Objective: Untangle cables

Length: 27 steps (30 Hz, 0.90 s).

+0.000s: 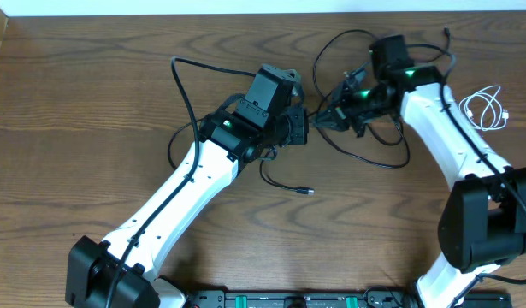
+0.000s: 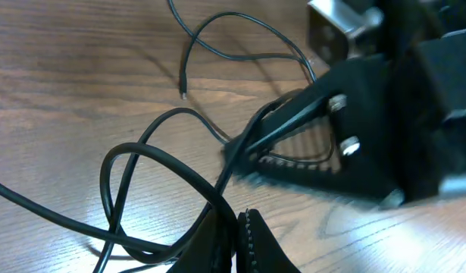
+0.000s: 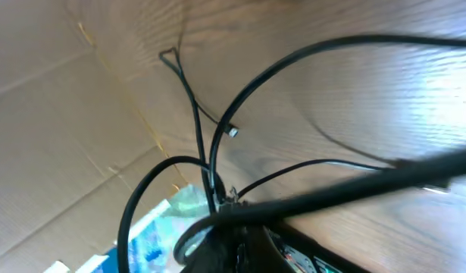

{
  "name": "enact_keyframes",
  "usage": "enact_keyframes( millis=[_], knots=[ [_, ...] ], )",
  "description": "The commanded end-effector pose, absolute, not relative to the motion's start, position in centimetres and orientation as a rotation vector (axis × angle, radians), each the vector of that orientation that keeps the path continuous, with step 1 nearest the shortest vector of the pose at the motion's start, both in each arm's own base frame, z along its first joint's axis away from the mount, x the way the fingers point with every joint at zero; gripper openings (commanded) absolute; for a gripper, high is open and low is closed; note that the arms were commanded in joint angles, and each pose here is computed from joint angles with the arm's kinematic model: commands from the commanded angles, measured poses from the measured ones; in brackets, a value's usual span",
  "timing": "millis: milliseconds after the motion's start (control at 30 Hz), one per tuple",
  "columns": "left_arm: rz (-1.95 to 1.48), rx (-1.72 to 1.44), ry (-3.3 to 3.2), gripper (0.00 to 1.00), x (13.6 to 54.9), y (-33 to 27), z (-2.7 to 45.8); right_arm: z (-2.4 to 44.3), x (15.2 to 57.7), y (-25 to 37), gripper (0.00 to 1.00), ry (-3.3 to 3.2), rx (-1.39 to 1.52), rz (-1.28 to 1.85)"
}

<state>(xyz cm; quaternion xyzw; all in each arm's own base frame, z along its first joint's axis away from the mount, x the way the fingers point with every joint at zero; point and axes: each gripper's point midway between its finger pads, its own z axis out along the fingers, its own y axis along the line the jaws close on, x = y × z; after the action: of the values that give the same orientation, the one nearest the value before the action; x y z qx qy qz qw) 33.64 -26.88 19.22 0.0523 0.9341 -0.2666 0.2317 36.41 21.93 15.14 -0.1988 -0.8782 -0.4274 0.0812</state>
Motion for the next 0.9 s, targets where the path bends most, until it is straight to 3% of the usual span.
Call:
enact_keyframes(
  millis=[0, 233, 367, 433, 867],
  knots=[
    [-0.751, 0.194, 2.57, 0.07, 33.3, -27.4, 19.0, 14.5, 35.8, 23.0, 0.01, -2.622, -0.604, -1.233],
    [-0.638, 0.192, 2.564, 0.07, 33.9, -26.2, 18.6, 15.4, 35.9, 23.2, 0.08, -2.676, -0.368, -1.35],
    [-0.552, 0.143, 2.559, 0.08, 34.8, -24.7, 18.3, 15.3, 36.2, 21.6, 0.4, -2.694, -0.347, -1.364],
    [-0.552, 0.133, 2.556, 0.07, 35.0, -24.5, 18.3, 15.3, 36.4, 21.2, 0.46, -2.691, -0.368, -1.363],
    [-0.645, 0.205, 2.587, 0.08, 33.3, -26.3, 18.3, 15.2, 36.8, 21.1, 0.41, -2.605, -0.592, -1.317]
  ],
)
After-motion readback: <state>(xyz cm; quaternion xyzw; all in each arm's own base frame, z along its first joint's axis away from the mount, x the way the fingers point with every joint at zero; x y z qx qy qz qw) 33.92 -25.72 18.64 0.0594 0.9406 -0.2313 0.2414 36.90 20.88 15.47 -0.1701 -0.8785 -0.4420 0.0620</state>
